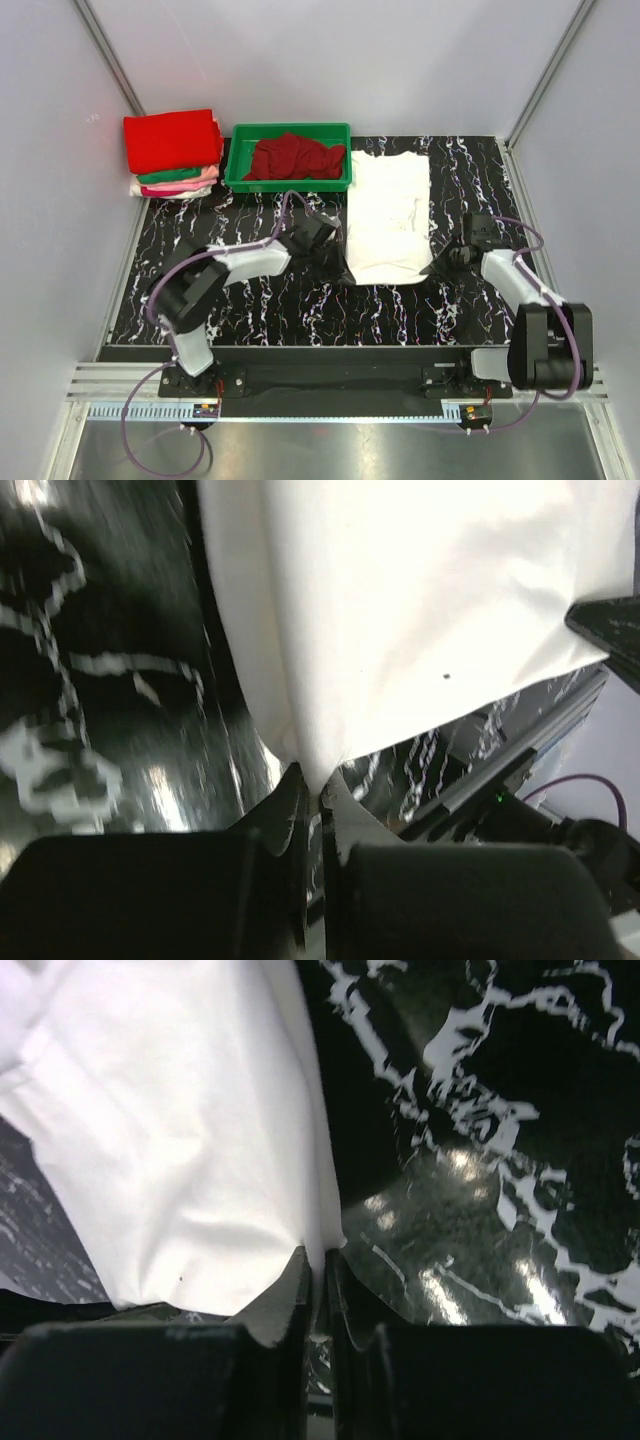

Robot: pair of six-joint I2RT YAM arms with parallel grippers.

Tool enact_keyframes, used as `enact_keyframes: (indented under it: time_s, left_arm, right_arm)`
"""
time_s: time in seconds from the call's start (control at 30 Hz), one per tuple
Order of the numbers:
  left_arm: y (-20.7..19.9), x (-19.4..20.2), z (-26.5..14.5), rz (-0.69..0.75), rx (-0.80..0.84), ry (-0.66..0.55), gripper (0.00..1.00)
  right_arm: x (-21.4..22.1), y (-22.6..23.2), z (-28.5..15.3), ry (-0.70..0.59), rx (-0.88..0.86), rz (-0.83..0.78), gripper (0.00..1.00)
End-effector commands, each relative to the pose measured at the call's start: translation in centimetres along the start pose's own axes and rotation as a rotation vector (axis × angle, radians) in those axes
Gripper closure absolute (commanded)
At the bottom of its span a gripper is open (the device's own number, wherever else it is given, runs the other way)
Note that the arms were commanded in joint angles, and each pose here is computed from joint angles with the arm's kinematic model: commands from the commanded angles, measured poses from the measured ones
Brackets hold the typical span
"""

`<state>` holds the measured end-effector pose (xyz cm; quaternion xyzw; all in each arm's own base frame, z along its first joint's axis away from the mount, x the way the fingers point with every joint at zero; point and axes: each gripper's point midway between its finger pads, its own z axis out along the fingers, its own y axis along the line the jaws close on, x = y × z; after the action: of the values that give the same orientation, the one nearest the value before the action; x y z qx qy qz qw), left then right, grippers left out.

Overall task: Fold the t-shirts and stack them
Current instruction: Fold the tshirt

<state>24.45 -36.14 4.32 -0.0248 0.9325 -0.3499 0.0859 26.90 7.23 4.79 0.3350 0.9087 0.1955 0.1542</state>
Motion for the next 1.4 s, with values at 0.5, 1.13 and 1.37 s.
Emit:
enact_keyframes:
  time_s: [0.5, 1.13, 1.37]
  left_arm:
    - [-3.5, 15.4, -10.9, 0.13, 0.093, 0.009, 1.0]
    - [-8.4, 7.8, -14.5, 0.211, 0.115, 0.027, 1.0]
    - [-8.9, 3.5, -13.9, 0.19, 0.123, 0.041, 1.0]
  right_arm:
    - [11.8, -3.3, -11.5, 0.164, -0.096, -0.034, 1.0]
    - [4.3, 3.9, -13.8, 0.014, -0.165, -0.071, 1.0]
    - [0.7, 6.6, -12.7, 0.009, -0.158, -0.109, 1.0]
